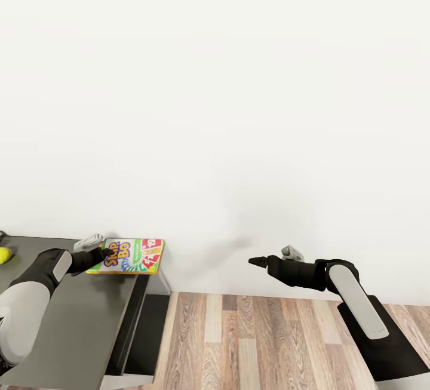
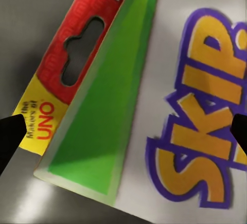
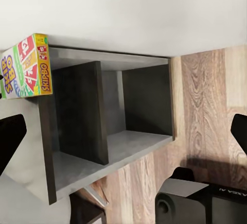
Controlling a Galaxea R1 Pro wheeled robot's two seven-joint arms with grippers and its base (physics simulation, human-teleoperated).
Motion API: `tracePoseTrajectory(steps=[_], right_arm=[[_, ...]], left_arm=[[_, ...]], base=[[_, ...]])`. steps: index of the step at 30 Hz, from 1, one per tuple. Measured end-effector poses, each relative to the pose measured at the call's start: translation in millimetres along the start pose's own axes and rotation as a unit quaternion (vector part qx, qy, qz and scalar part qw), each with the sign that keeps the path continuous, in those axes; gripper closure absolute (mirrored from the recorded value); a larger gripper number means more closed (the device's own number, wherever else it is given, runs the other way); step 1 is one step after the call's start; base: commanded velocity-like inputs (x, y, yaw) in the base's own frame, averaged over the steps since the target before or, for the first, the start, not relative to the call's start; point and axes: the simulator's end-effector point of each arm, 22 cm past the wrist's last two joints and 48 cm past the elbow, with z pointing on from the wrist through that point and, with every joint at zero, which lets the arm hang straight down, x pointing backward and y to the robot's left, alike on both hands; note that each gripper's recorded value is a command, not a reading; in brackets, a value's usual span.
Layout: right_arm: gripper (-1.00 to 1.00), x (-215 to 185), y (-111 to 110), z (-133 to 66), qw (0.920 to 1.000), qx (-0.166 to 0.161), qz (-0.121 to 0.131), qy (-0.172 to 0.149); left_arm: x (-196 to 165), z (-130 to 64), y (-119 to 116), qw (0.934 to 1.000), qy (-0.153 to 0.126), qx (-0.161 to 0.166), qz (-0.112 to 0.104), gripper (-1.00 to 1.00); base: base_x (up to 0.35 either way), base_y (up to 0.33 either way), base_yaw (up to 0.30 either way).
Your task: Put all the toys in the child's room - the three board games (two on the bed and one on the table), the two jigsaw puzzles on the table, and the tennis ball on the table - inside the toy box on the table in the child's room.
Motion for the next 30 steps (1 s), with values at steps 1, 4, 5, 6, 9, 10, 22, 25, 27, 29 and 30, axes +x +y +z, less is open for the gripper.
tracePoseTrajectory(steps=[1,4,5,6,9,10,22,25,27,29,30], right_arm=[[-1.00,0.0,0.0,0.0,1.0000,0.000,0.000,0.000],[-1.00,0.1,0.0,0.0,1.0000,0.000,0.000,0.000],[-1.00,0.1,0.0,0.0,1.0000,0.000,0.000,0.000],[-1.00,0.0,0.0,0.0,1.0000,0.000,0.000,0.000],[-1.00,-0.1,0.0,0.0,1.0000,0.000,0.000,0.000],[-1.00,-0.1,0.0,0.0,1.0000,0.000,0.000,0.000],[-1.00,0.2,0.3,0.2,1.0000,0.000,0.000,0.000],[-1.00,0.7,1.1,1.1,1.0000,-0.001,0.001,0.000],[-1.00,1.6,3.2,2.6,1.0000,-0.003,0.002,0.001],[-1.00,3.1,6.2,4.9,1.0000,-0.006,0.003,0.001],[-1.00,3.7,7.0,5.8,1.0000,-0.006,0.004,0.001]], left_arm=[[-0.2,-0.1,0.0,1.0000,0.000,0.000,0.000,-1.00],[-0.6,-0.2,0.7,1.0000,-0.001,0.000,0.000,-1.00],[-0.7,-0.2,0.7,1.0000,-0.001,0.000,0.000,-1.00],[-0.7,-0.3,0.9,1.0000,-0.001,0.000,0.000,-1.00],[-0.9,-0.3,1.0,1.0000,-0.001,-0.001,0.000,-1.00],[-1.1,-0.5,1.5,1.0000,-0.001,-0.001,0.000,-1.00],[-36.6,-25.3,37.5,0.9992,-0.027,0.026,-0.007,-1.00],[-45.5,-34.2,38.7,0.9980,-0.033,0.054,-0.007,-1.00],[-49.9,-39.2,40.6,0.9972,-0.035,0.066,-0.008,-1.00],[-52.6,-44.3,41.7,0.9963,-0.034,0.079,-0.010,-1.00],[-52.9,-46.0,41.2,0.9958,-0.032,0.085,-0.012,-1.00]], base=[[0.000,-0.008,0.000],[0.000,-0.003,0.000],[0.000,-0.001,0.000],[0.000,0.000,0.000],[0.000,0.000,0.000],[0.000,0.000,0.000],[0.000,0.000,0.000],[0.000,0.000,0.000],[0.000,0.000,0.000],[0.000,0.000,0.000],[0.000,0.000,0.000]])
